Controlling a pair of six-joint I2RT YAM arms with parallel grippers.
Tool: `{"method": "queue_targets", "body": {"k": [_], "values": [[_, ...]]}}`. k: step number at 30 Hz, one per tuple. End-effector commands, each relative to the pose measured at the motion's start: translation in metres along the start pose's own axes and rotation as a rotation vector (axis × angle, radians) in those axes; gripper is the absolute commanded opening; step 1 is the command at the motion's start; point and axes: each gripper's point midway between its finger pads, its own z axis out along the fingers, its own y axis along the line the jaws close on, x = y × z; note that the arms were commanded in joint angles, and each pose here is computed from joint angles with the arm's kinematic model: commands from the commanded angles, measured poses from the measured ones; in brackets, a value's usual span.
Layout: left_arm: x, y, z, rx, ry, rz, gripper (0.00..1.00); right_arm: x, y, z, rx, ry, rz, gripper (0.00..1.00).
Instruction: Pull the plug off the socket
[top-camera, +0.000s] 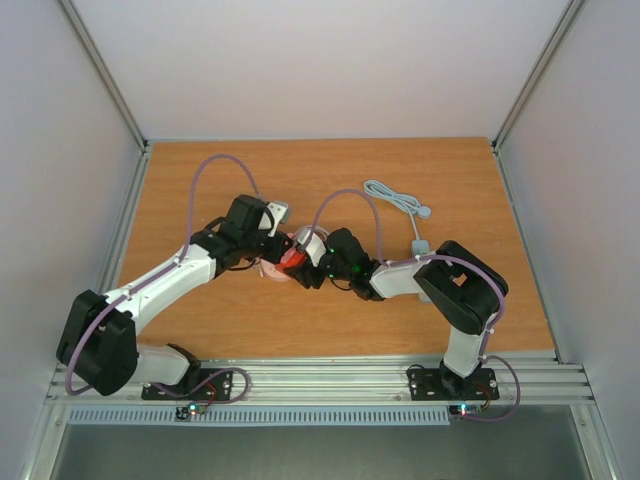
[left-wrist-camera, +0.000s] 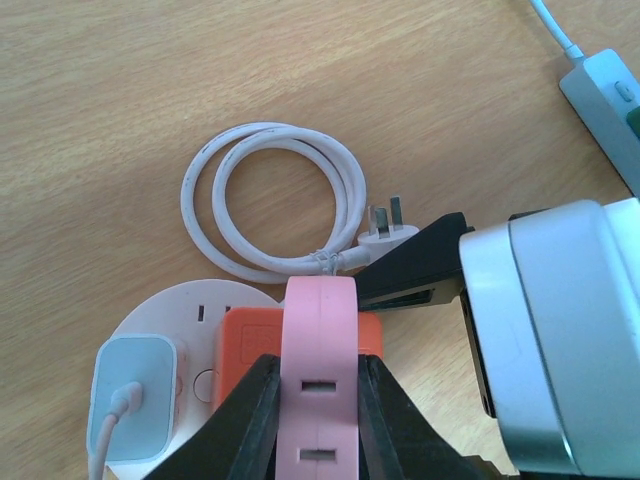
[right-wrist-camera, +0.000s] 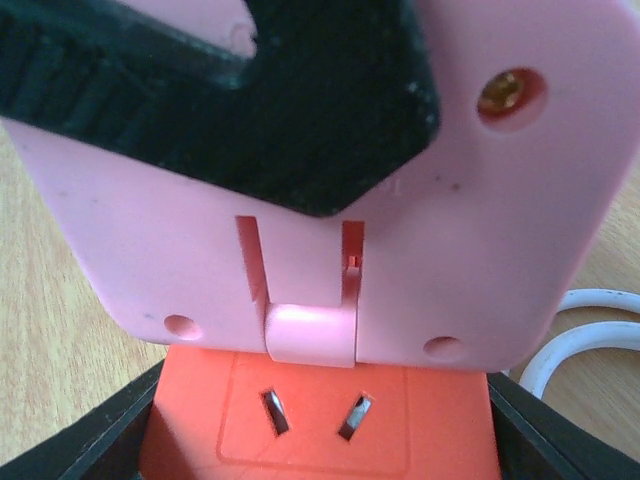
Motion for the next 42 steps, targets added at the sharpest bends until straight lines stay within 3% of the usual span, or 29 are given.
{"method": "queue_targets", "body": {"k": [1, 17, 29, 37, 42], "values": [[-0.044, -0.017, -0.023, 0.037, -0.122, 0.042, 0.02, -0.006, 0.001, 0.003, 0.003, -0.030, -0.011, 0.48], [-0.057, -0.019, -0.039, 0.077, -0.152, 0.013, 0.01, 0.011, -0.004, 0.006, 0.028, 0.013, -0.008, 0.43], [-0.060, 0.009, -0.052, 0.057, -0.147, 0.002, 0.01, -0.033, 0.010, -0.005, -0.050, -0.030, 0.003, 0.83], [-0.066, -0.009, -0.070, 0.190, -0.141, 0.092, 0.01, -0.069, 0.025, -0.022, -0.139, -0.042, 0.012, 0.98], [-0.071, -0.019, -0.086, 0.265, -0.146, 0.174, 0.01, -0.080, 0.027, -0.046, -0.216, -0.017, 0.045, 0.99]]}}
